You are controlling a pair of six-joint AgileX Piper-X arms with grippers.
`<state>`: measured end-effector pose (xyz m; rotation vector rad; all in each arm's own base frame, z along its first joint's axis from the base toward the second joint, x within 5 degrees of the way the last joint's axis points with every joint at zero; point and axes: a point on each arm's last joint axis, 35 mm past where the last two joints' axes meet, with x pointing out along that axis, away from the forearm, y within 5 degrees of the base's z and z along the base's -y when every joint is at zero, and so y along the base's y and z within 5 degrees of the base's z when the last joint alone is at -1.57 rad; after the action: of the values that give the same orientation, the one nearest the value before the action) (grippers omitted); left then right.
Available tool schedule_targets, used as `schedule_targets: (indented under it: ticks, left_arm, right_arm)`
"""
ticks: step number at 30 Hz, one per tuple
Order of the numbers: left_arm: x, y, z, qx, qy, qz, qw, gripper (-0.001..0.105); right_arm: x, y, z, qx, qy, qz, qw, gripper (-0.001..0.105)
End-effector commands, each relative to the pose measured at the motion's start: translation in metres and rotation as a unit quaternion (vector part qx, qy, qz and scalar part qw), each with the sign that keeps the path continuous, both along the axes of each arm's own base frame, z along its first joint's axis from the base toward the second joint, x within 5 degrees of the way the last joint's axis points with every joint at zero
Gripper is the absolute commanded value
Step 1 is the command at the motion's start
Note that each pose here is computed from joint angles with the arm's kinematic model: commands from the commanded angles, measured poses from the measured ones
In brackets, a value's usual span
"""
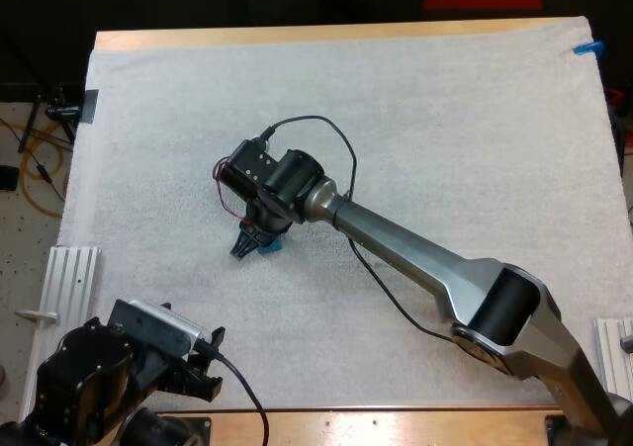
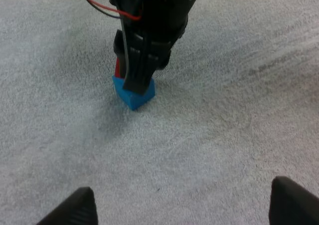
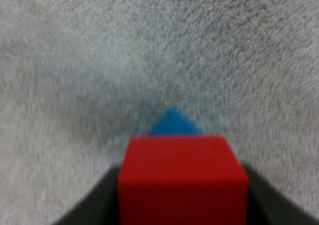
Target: Stack red cube on blue cube
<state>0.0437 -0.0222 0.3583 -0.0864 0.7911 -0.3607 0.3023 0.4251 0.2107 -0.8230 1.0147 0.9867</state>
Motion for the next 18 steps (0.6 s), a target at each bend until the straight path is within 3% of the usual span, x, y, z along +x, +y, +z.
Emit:
schedule_targets:
  ticks: [1, 7, 18]
  left_arm:
    - [-0.0002, 0.0006, 0.0018, -0.001, -0.002, 0.009, 1.0000, 0.067]
    - [-0.0002, 0.0006, 0.0018, -0.001, -0.002, 0.009, 1.0000, 0.067]
    - [-0.0002, 0.0006, 0.0018, -0.001, -0.002, 0.009, 1.0000, 0.067]
  right_arm:
    - [0.0014, 0.0008, 0.0036, 0.007, -0.003, 0.010, 1.000, 0.008]
    - [0.0019, 0.0016, 0.0019, 0.008, -0.004, 0.010, 1.000, 0.034]
    - [0.0036, 0.0040, 0.0031, 0.020, -0.013, 0.010, 1.000, 0.036]
